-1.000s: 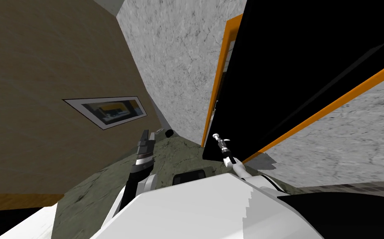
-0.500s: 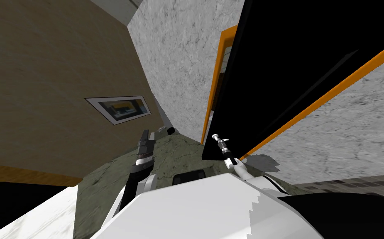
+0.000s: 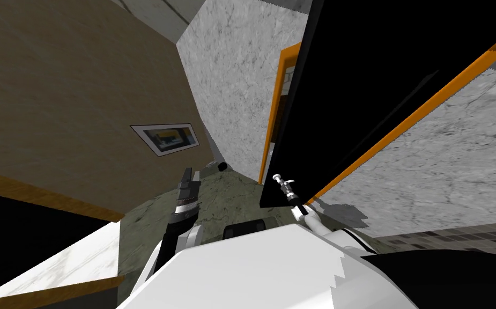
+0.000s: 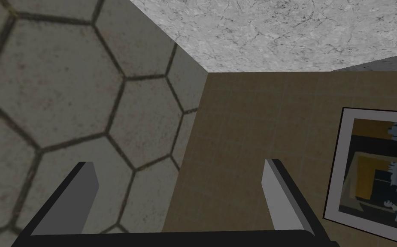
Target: Pull the door open
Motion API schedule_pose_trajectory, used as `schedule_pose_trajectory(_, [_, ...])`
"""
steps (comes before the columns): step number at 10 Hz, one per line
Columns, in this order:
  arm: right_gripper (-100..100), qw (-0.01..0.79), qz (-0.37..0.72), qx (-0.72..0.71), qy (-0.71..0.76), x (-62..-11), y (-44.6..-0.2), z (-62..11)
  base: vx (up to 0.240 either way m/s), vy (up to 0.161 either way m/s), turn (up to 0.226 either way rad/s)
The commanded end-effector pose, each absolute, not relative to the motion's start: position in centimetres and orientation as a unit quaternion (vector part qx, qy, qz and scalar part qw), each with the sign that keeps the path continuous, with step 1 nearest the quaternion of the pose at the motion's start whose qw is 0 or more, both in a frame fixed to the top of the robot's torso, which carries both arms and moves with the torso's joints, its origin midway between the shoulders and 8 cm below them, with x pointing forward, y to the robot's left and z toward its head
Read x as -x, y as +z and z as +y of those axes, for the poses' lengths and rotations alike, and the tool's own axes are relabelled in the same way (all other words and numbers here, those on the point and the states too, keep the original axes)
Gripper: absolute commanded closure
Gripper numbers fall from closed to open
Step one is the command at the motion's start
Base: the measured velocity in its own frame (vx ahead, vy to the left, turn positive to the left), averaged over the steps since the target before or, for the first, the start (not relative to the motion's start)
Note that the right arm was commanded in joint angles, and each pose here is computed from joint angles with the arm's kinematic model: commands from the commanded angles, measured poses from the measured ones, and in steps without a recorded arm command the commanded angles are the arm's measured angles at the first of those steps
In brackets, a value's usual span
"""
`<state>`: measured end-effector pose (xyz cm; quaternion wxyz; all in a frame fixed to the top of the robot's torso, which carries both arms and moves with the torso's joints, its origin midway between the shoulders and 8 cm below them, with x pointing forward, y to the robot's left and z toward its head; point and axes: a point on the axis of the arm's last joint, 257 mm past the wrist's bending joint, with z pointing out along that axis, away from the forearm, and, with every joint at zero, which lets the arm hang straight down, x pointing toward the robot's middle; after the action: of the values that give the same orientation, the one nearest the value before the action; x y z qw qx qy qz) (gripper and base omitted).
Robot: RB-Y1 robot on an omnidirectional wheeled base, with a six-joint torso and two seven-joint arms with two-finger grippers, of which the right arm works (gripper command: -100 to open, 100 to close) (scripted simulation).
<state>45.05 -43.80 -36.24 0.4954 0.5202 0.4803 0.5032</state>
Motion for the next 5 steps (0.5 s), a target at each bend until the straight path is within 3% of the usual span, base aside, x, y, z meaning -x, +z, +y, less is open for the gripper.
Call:
schedule_pose_trajectory(1, [100, 0.495, 0.48, -0.52, 0.503, -45.0, -36.2, -43.8, -0.084, -0.025, 0.028])
schedule_pose_trajectory(5, [100, 0.481, 0.497, -0.503, 0.519, -42.2, -36.2, -44.3, -0.203, -0.055, 0.138])
